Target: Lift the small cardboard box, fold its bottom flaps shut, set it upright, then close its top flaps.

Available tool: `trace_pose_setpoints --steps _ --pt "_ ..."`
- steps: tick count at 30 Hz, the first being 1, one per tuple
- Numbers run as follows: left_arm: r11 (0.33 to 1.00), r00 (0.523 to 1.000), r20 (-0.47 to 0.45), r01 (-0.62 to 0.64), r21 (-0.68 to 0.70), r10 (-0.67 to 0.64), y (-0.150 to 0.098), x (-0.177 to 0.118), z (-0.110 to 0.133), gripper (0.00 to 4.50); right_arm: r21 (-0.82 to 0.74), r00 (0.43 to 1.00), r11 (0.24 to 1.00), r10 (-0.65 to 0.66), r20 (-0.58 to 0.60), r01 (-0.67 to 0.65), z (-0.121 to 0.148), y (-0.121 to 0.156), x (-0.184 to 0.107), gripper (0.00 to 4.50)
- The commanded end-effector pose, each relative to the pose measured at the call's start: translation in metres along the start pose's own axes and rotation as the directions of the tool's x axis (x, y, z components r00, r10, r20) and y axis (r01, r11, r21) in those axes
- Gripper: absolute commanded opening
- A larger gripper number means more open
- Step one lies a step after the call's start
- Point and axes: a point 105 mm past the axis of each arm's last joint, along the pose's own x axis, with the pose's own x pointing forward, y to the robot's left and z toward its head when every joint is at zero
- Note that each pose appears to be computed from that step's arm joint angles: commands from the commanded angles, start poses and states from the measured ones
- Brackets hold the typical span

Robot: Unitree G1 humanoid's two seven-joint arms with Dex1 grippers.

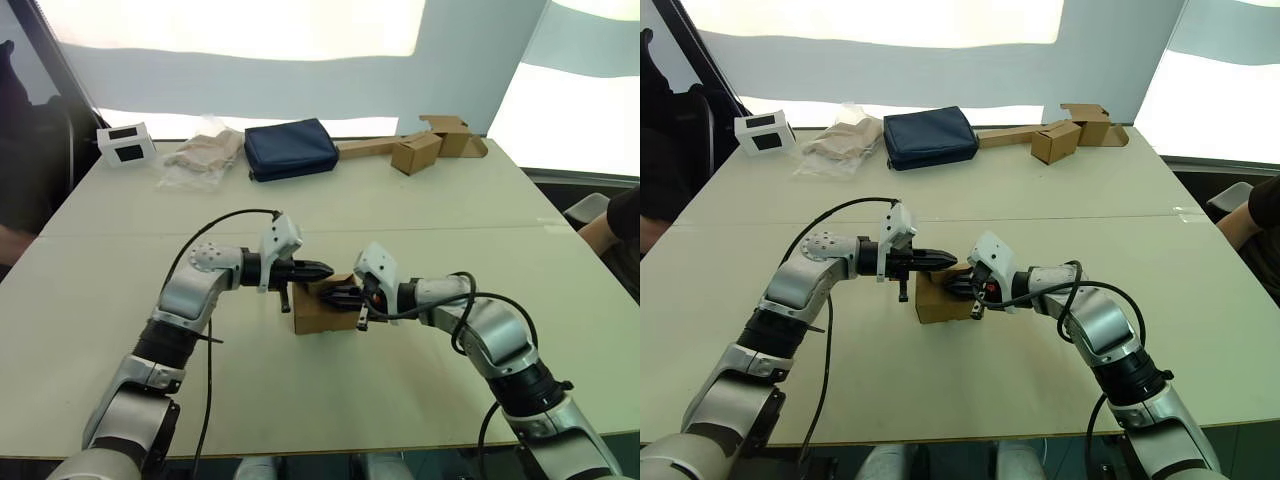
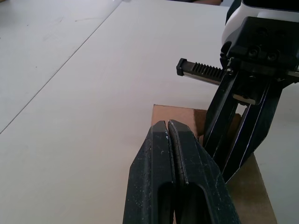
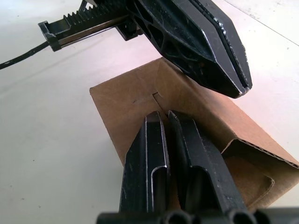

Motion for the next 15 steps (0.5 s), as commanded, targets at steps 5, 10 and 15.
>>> trace_pose_setpoints --steps 5,10,15 --pt "1.0 0.999 -0.045 -0.013 0.015 0.014 -0.005 -0.001 -0.017 0.01 -0.035 0.99 0.998 0.057 0.125 -0.053 0.039 0.016 -0.022 0.24" --pt "1.0 0.999 -0.041 -0.002 0.013 0.003 -0.009 -0.002 -0.016 0.01 -0.031 0.984 0.999 0.025 0.174 -0.02 0.055 0.014 -0.03 0.24" --pt "1.0 0.999 -0.031 -0.015 0.016 0.015 -0.006 -0.001 -0.012 0.01 -0.038 0.994 0.999 0.018 0.106 -0.014 0.039 0.015 -0.025 0.24"
